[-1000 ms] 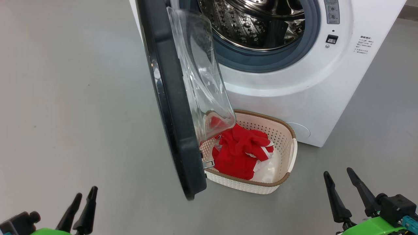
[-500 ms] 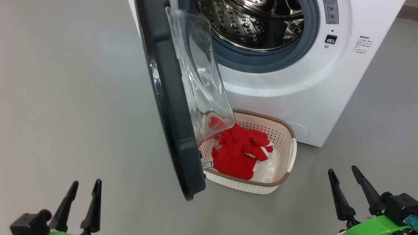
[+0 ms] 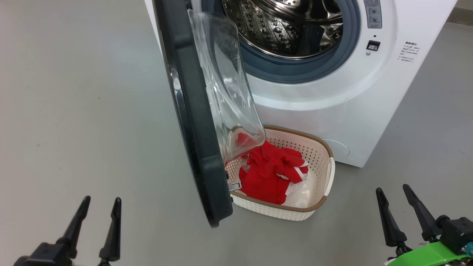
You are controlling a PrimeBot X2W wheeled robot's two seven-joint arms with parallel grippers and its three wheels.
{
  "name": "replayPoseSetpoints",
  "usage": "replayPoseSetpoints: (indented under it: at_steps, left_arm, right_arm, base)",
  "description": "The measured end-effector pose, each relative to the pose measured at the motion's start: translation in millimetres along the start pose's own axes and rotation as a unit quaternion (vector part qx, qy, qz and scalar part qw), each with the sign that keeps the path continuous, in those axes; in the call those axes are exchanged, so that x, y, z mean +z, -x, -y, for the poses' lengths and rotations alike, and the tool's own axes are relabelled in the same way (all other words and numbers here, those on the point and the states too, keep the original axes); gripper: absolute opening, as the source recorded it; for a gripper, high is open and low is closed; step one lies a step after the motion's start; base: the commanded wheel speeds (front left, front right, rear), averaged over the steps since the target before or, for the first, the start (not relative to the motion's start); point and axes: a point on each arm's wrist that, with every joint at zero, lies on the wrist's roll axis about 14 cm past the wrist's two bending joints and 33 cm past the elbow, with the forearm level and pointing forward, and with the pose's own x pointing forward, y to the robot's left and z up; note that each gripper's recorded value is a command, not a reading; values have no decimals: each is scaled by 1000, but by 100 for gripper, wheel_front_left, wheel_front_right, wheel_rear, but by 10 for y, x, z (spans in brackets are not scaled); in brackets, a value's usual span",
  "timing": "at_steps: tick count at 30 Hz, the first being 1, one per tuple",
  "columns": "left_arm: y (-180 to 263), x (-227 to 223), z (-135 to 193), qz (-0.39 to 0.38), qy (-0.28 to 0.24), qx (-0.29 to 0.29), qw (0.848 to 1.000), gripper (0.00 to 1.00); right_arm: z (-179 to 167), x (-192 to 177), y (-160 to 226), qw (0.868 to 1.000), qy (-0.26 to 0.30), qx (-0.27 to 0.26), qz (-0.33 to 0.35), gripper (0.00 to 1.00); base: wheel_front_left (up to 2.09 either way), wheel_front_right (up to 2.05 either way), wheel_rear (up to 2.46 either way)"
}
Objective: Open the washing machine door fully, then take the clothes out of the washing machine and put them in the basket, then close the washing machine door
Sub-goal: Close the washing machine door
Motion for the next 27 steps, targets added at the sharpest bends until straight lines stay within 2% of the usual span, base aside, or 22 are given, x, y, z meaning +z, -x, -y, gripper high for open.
replayPoseSetpoints:
  at_steps: [24,25,26,27]
  left_arm:
    - [77,-132,-20,-18,6,12,1000,100]
    - [77,-128,-18,-17,9,13,1000,98]
    - [74,-120,-17,-15,15,14,1000,77]
    - [70,-113,-17,-14,22,15,1000,52]
  right_arm:
    - [43,-23,78,1000,-2,-11,-3,100]
    - [42,-23,78,1000,-2,-10,-3,100]
    - [44,-23,79,1000,-2,-11,-3,100]
    - [45,-25,80,1000,-2,-11,-4,100]
  base:
    - [0,0,0]
    - [0,0,0]
    - [0,0,0]
    - [0,0,0]
